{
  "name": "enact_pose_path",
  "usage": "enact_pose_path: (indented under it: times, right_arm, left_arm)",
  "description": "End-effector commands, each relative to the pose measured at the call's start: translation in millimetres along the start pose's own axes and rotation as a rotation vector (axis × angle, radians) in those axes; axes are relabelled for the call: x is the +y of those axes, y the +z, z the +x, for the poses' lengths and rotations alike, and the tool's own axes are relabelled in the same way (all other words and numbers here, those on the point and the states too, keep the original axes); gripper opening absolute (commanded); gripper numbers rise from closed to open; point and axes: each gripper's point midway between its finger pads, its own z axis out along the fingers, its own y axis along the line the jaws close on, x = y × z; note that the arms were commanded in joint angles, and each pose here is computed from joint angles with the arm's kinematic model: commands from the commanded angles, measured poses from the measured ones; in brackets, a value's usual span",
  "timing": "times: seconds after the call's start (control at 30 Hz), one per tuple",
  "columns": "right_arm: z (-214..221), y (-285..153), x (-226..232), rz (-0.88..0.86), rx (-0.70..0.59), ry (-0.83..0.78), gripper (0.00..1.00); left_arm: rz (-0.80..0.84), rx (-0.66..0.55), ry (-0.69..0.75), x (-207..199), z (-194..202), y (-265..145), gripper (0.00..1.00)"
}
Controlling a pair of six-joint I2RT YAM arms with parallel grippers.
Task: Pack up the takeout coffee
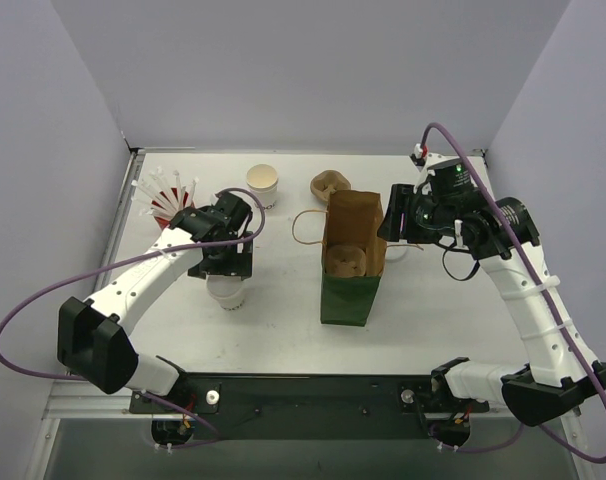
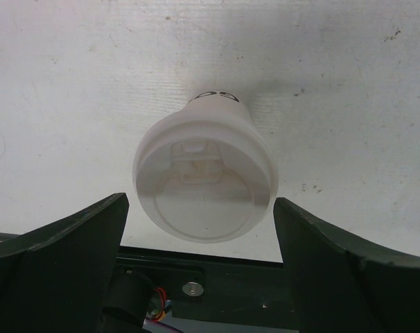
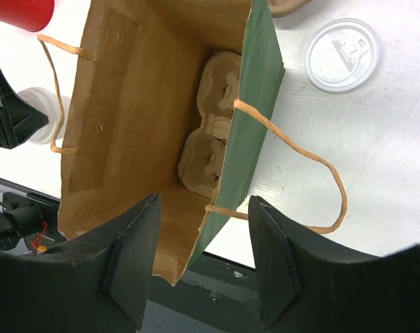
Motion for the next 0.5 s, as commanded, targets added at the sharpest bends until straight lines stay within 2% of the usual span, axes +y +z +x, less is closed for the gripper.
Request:
enact_pose_path:
  times: [0.0,0.27,0.47]
  right_arm:
    - [2.8,-7.8,-1.1,-0.013,-0.008,-0.012,0.49]
    - [4.5,-9.4,-3.3,-0.013,-0.009,-0.007,0.49]
    - [4.4,-10.0,-3.4,-0.014,-0.012,-0.007,0.49]
  left_arm:
    - [0.013,0.007,-0.007,-2.6,2.2,3.1,0.98]
    - [0.016,0.009,-0.018,-4.7,3.3,8.6,0.97]
    - [0.005,0.021,-0.021,-5.1,5.3,14.1,0.89]
